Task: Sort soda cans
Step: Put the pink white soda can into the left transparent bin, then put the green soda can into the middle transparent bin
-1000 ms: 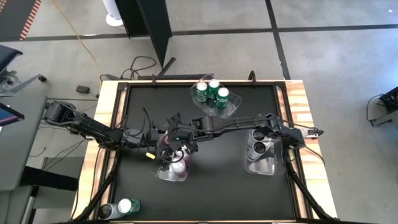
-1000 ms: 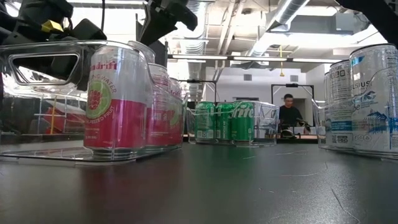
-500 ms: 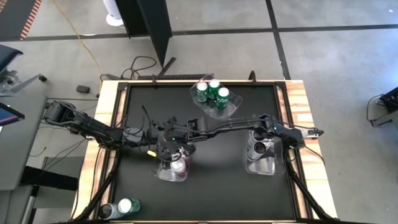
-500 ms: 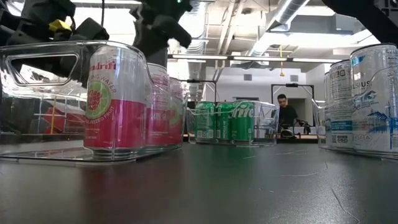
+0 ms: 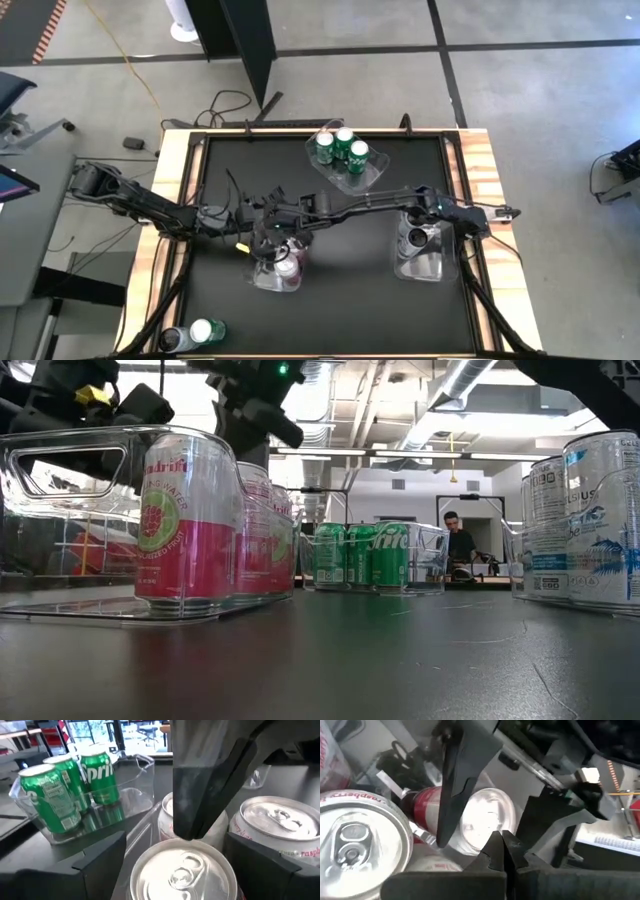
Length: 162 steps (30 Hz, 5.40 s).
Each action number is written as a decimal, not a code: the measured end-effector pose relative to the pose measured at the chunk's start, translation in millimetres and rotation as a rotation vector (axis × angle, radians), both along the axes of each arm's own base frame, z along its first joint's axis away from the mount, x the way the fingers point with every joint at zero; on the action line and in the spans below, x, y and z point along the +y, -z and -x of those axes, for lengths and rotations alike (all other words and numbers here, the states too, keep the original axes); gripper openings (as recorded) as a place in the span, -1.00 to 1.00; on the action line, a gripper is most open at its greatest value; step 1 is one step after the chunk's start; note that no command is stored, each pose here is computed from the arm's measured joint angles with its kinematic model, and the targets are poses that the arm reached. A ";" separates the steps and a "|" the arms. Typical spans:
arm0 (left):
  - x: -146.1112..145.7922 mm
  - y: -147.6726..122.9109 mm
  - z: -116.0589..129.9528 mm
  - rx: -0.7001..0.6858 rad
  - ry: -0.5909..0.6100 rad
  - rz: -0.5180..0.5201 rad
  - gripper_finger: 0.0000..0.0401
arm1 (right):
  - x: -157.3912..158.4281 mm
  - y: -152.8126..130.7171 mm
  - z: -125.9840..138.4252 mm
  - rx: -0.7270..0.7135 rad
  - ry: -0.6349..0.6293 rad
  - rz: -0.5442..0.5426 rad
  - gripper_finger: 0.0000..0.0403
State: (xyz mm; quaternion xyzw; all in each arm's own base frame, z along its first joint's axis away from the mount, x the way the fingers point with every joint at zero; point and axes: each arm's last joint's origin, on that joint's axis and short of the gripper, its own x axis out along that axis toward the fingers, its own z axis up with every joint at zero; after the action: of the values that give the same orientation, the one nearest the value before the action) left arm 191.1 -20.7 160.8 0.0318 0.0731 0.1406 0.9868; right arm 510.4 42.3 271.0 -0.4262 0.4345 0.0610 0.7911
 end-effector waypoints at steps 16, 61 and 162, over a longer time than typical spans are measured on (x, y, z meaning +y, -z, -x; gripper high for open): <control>-3.1 -44.8 17.8 -0.214 0.034 -0.069 0.64 | 18.8 -85.7 43.1 -0.181 0.044 -0.124 -0.99; -118.9 -140.8 51.7 0.503 0.431 0.023 0.29 | 169.9 -29.5 78.0 -0.026 0.105 -0.481 -1.00; -132.7 -77.7 -3.6 0.877 0.426 0.069 0.29 | 141.3 44.9 38.0 0.024 0.362 -0.283 -0.96</control>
State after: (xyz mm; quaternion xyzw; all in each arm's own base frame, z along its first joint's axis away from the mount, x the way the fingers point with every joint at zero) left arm 194.7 -153.4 238.4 0.0695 0.4785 -0.0934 0.8703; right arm 472.4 183.6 226.1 -0.2254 0.5003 -0.0165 0.8359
